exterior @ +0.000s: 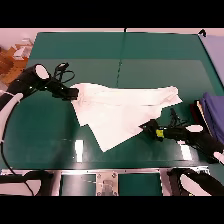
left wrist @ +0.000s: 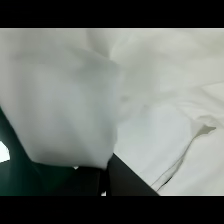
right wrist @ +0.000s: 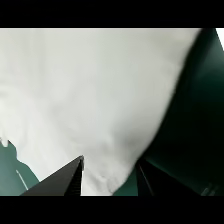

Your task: Fold the shirts.

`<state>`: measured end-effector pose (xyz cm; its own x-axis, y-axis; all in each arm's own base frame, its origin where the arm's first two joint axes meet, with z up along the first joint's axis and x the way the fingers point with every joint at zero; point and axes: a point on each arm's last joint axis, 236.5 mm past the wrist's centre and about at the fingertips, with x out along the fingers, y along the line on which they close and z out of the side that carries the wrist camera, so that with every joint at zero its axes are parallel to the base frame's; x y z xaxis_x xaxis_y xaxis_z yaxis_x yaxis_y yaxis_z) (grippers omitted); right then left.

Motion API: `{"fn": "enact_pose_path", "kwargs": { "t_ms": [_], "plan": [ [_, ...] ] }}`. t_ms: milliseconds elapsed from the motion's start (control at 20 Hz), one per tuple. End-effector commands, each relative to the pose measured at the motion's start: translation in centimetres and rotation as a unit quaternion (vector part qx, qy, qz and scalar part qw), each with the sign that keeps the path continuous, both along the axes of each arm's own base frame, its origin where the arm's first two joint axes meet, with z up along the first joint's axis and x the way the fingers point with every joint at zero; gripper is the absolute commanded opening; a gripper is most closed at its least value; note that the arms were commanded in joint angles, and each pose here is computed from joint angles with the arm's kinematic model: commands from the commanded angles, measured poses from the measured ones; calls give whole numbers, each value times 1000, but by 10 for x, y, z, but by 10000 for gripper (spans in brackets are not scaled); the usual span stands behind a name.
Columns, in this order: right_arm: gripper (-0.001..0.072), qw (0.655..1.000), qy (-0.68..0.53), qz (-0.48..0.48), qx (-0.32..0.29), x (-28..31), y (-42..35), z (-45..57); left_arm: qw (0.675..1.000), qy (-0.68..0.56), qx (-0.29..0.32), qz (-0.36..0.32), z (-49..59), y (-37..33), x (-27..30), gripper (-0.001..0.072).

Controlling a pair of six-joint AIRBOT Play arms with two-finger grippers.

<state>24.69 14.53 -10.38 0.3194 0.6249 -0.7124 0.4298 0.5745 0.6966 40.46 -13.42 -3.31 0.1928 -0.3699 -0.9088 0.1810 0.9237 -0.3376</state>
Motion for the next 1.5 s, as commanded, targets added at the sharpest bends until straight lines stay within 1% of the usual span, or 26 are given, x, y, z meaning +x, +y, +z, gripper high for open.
{"fn": "enact_pose_path", "kwargs": {
  "t_ms": [0, 100, 150, 250, 350, 400, 500, 550, 650, 750, 850, 1000, 1050, 1150, 1200, 1300, 1400, 1450],
  "plan": [
    [335, 1000, 6, 25, -8, 5, 24, -9, 1000, 1, 0, 0, 0, 0, 0, 24],
    [149, 998, 0, 55, -8, 6, 39, -7, 1000, 2, 1, -2, 1, 0, -1, 24],
    [23, 997, -18, 76, -7, 9, 45, 1, 1000, 2, 3, -6, 4, 1, 0, 24],
    [17, 993, -58, 104, 17, 24, 55, 34, 1000, -8, 19, -20, 23, 6, 4, 24],
    [16, 984, -134, 108, 40, 56, 47, 101, 997, -53, 43, -30, 68, 16, 16, 23],
    [16, 975, -194, 99, 40, 77, 33, 149, 994, -90, 53, -30, 98, 21, 23, 23],
    [16, 948, -313, 63, 19, 105, -6, 255, 979, -193, 56, -21, 186, 25, 34, 24],
    [16, 925, -378, 42, -4, 111, -29, 314, 966, -253, 52, -15, 237, 27, 33, 23],
    [16, 871, -487, 15, -61, 100, -63, 419, 929, -368, 38, -1, 335, 29, 18, 24],
    [16, 817, -565, -7, -116, 76, -80, 502, 879, -476, 26, 7, 429, 35, -20, 23],
    [17, 762, -625, -23, -166, 48, -85, 567, 834, -551, 22, 8, 494, 41, -67, 23],
    [16, 687, -690, -34, -225, 4, -76, 638, 778, -628, 20, 10, 555, 50, -135, 23],
    [16, 666, -706, -37, -237, -9, -72, 654, 766, -643, 19, 12, 565, 52, -152, 24],
    [16, 631, -733, -46, -250, -27, -65, 680, 756, -655, 17, 12, 573, 55, -174, 24],
    [16, 623, -739, -49, -252, -32, -63, 686, 755, -655, 18, 12, 573, 55, -178, 24],
    [16, 628, -735, -43, -253, -30, -63, 682, 762, -647, 29, 4, 567, 55, -176, 24],
    [16, 649, -718, -35, -249, -16, -69, 669, 778, -628, 36, -4, 553, 53, -162, 24],
    [16, 665, -706, -34, -243, -4, -75, 657, 786, -617, 37, -5, 545, 51, -149, 24]
  ]
}}
